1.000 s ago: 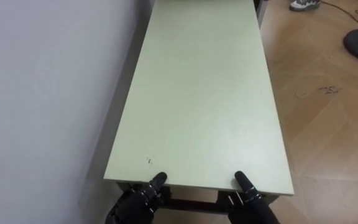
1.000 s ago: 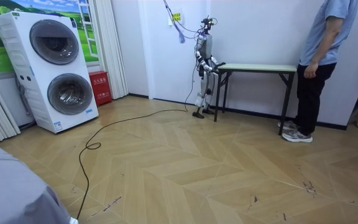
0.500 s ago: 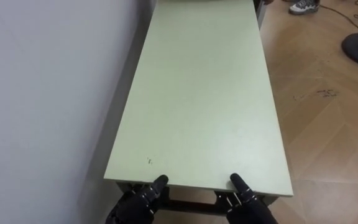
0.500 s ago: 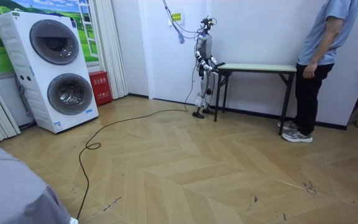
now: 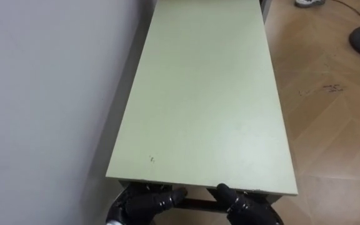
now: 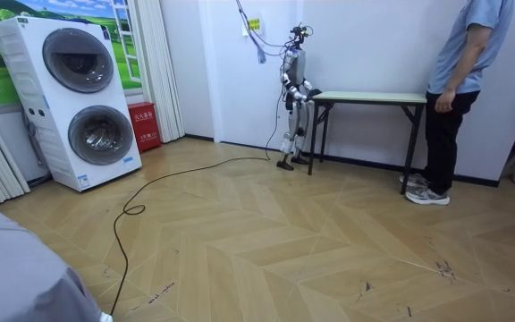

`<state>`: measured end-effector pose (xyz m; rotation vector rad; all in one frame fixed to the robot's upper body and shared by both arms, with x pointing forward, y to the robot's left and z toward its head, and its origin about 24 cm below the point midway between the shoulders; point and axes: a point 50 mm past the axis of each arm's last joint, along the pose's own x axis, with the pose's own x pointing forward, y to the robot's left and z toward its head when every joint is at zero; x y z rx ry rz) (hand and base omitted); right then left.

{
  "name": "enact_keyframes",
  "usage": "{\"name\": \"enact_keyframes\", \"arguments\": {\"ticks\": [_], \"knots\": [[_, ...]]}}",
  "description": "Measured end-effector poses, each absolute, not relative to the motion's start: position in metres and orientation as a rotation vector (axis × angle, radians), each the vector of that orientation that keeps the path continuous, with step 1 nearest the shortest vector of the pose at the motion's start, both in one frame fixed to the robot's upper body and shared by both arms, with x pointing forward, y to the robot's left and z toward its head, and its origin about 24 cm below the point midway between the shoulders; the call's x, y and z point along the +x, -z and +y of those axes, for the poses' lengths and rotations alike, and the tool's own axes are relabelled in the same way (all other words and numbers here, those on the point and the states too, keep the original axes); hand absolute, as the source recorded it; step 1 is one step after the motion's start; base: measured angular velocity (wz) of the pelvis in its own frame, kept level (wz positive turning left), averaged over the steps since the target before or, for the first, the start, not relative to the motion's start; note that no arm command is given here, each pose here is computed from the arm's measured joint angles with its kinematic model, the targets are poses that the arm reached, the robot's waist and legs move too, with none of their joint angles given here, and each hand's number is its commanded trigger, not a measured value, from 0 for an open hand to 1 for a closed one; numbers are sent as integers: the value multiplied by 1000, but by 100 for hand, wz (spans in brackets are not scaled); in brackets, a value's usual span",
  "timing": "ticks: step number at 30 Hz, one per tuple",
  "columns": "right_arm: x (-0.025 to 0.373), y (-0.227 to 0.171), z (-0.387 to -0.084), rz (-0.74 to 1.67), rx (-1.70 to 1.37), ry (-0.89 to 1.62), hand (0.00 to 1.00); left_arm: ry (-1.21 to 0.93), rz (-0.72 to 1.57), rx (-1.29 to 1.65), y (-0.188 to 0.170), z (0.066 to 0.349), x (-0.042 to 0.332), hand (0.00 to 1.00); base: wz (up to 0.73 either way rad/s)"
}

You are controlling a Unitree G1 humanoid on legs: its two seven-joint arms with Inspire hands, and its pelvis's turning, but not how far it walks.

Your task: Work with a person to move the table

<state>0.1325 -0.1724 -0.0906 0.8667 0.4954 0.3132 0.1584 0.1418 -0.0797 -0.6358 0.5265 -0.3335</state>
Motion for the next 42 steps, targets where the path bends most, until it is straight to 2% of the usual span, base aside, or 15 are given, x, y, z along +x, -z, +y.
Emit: {"name": "enact_keyframes", "arguments": {"ticks": [10,19,26,33,39,42], "knots": [[135,85,-165,548,591,-563,0,453,525,-416,75,150,152,0,0],[132,89,-170,620,401,-613,0,508,525,-328,75,149,150,0,0],[116,116,-182,797,283,-478,0,457,662,-206,99,156,134,0,0],[84,144,-194,979,217,-212,0,237,880,-109,136,178,96,0,0],[46,162,-206,1132,216,36,0,-6,984,-95,153,195,73,0,-4],[40,164,-207,1147,235,112,0,-89,1028,-99,157,199,59,0,2]]}}
